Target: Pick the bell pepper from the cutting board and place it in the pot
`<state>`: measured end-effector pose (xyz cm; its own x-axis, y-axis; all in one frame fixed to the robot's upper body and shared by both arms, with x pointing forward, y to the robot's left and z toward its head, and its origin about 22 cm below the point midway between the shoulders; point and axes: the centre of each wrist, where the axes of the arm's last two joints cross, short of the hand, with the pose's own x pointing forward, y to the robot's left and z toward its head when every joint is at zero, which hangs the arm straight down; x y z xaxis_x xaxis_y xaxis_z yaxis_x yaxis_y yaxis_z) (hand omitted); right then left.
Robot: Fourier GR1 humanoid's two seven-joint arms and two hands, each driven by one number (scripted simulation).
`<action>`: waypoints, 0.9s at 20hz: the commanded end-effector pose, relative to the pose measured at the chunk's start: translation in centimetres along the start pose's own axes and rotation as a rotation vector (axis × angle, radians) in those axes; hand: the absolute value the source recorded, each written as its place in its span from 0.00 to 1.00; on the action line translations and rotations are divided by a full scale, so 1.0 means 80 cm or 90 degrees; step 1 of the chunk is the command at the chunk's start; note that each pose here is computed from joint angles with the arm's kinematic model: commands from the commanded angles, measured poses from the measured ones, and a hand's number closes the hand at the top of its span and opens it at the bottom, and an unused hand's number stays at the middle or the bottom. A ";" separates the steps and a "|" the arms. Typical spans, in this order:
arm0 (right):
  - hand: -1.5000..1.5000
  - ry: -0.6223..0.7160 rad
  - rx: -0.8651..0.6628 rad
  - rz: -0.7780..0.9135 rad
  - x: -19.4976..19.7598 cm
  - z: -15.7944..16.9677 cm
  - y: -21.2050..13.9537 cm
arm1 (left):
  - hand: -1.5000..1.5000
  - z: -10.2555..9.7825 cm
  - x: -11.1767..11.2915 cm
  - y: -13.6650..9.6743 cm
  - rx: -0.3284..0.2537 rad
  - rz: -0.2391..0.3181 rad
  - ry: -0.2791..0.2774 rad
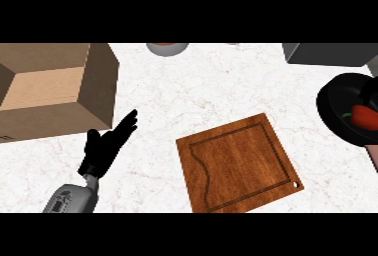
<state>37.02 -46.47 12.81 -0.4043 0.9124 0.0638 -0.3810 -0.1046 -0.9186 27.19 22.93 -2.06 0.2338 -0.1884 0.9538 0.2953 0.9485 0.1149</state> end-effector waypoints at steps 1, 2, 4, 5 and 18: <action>0.00 -0.016 0.046 -0.019 0.011 -0.031 0.013 | 0.50 -0.004 0.007 0.000 0.009 0.008 0.004; 0.00 -0.057 0.007 -0.073 0.012 -0.033 0.013 | 0.50 0.001 0.008 0.006 0.025 -0.006 0.004; 0.00 -0.112 -0.053 -0.187 0.026 -0.051 0.035 | 0.50 0.008 0.001 -0.006 0.015 0.013 0.009; 0.00 -0.149 -0.092 -0.230 0.025 -0.049 0.023 | 0.50 0.002 0.008 0.011 0.030 0.004 0.000; 0.00 -0.133 -0.413 -0.664 -0.027 0.022 -0.043 | 0.50 0.008 0.015 0.007 0.008 -0.001 -0.002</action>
<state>38.95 -46.57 15.08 -0.2786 0.5326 0.7992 -0.1660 0.7929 -0.5863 26.77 23.36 -1.76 0.2449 -0.1833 0.9521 0.2747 0.9548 0.1132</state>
